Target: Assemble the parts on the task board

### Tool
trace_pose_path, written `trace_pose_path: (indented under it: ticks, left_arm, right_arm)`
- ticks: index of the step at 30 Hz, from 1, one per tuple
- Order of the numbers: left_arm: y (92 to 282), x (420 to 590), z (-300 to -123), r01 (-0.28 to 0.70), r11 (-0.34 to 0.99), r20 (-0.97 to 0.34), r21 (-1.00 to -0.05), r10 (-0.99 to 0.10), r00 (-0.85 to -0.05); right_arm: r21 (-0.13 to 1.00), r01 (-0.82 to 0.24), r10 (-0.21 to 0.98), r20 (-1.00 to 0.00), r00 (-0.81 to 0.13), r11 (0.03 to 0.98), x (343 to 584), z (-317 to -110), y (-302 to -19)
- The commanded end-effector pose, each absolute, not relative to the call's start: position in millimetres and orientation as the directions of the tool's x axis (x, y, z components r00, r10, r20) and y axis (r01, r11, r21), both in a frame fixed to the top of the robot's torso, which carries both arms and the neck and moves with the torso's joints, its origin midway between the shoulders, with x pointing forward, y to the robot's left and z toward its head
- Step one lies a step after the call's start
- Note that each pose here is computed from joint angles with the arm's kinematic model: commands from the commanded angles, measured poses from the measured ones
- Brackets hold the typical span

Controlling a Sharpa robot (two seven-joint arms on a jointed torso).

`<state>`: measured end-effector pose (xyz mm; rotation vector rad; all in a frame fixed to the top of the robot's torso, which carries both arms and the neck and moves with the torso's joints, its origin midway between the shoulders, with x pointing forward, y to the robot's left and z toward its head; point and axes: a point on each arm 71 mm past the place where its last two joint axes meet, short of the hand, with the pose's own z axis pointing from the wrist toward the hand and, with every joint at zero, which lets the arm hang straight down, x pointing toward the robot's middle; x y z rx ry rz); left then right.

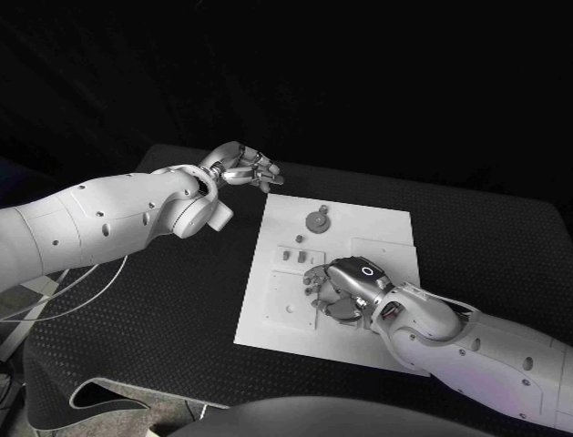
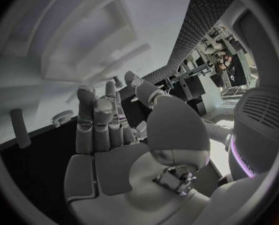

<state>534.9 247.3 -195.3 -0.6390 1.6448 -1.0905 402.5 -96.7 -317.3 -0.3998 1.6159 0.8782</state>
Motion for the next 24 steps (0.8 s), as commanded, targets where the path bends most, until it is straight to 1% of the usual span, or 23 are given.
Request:
trace_pose_path:
  ticks: [1, 10, 13, 15, 18, 20, 23, 24]
  left_arm:
    - [247.5, 534.9, -193.5, 0.107, 0.448, -0.456, -0.888, -0.820, -0.345]
    - [251.8, 535.0, -193.6, 0.104, 0.451, -0.458, -0.886, -0.822, -0.339]
    - [252.2, 534.9, -193.6, 0.104, 0.451, -0.458, -0.886, -0.822, -0.339]
    - [252.6, 534.8, -193.6, 0.104, 0.452, -0.459, -0.886, -0.822, -0.338]
    - [253.5, 534.8, -193.6, 0.104, 0.452, -0.459, -0.886, -0.822, -0.337]
    - [254.0, 534.9, -193.7, 0.104, 0.453, -0.460, -0.886, -0.823, -0.335]
    - [253.8, 535.1, -193.7, 0.104, 0.453, -0.459, -0.886, -0.822, -0.336]
    - [253.8, 535.1, -193.8, 0.104, 0.452, -0.459, -0.886, -0.822, -0.336]
  right_arm:
    - [0.320, -0.672, 0.226, -0.948, -0.226, 0.668, 404, -308, -101]
    - [0.317, -0.669, 0.280, -0.945, -0.167, 0.672, 416, -266, -114]
    - [0.304, -0.658, 0.257, -0.951, -0.170, 0.689, 421, -254, -120]
    - [0.277, -0.645, 0.205, -0.961, -0.187, 0.712, 426, -248, -125]
    - [0.204, -0.640, 0.089, -0.974, -0.208, 0.741, 432, -242, -133]
    - [0.160, -0.639, 0.034, -0.978, -0.205, 0.752, 437, -235, -140]
    - [0.098, -0.639, -0.044, -0.978, -0.203, 0.763, 438, -229, -146]
    - [0.074, -0.641, -0.070, -0.978, -0.197, 0.764, 439, -223, -147]
